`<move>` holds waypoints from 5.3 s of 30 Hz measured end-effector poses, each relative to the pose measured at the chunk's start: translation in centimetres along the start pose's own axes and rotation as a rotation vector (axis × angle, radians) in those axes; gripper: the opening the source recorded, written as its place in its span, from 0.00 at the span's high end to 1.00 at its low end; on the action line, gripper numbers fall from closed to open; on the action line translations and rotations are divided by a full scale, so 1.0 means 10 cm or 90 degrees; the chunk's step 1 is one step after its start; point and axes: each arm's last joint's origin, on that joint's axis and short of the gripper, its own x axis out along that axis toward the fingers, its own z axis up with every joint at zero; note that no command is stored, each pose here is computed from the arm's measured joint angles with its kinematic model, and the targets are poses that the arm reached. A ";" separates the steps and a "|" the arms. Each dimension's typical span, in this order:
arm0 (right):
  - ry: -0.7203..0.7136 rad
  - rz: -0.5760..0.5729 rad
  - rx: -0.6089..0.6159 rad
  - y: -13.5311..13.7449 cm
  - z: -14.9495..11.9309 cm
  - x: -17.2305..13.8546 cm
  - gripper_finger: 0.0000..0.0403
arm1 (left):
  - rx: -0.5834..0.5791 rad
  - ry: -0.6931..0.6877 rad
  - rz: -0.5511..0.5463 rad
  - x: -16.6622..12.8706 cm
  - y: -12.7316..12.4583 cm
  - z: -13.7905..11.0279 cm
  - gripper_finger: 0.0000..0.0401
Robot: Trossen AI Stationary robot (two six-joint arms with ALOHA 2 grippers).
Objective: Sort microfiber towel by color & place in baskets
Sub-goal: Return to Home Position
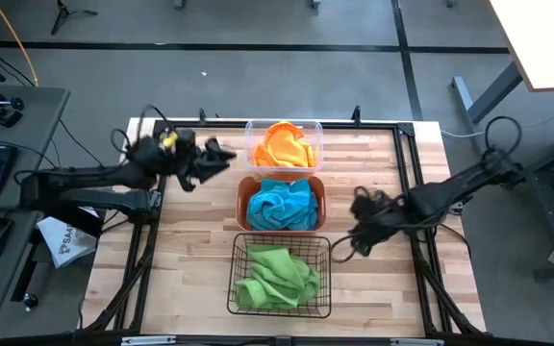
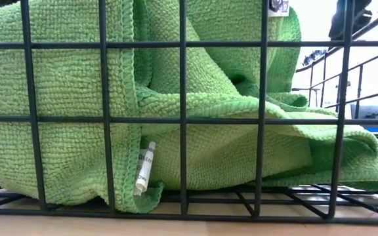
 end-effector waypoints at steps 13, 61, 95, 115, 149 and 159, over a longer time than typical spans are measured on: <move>-0.168 0.150 0.201 -0.40 -0.25 -0.19 0.90 | -0.038 -0.054 0.048 -0.63 0.00 -0.75 0.65; -0.666 0.335 0.079 -1.30 -0.72 0.42 1.00 | 0.004 0.050 0.198 -0.95 0.25 -1.17 0.98; -0.549 0.207 0.011 -1.40 -0.91 0.94 1.00 | 0.004 0.060 0.204 -0.96 0.26 -1.18 0.98; -0.549 0.207 0.012 -1.40 -0.91 0.94 1.00 | 0.004 0.061 0.204 -0.96 0.26 -1.18 0.98; -0.549 0.207 0.012 -1.40 -0.91 0.93 1.00 | 0.004 0.061 0.205 -0.96 0.26 -1.18 0.98; -0.549 0.207 0.012 -1.40 -0.91 0.93 1.00 | 0.004 0.061 0.205 -0.96 0.26 -1.18 0.98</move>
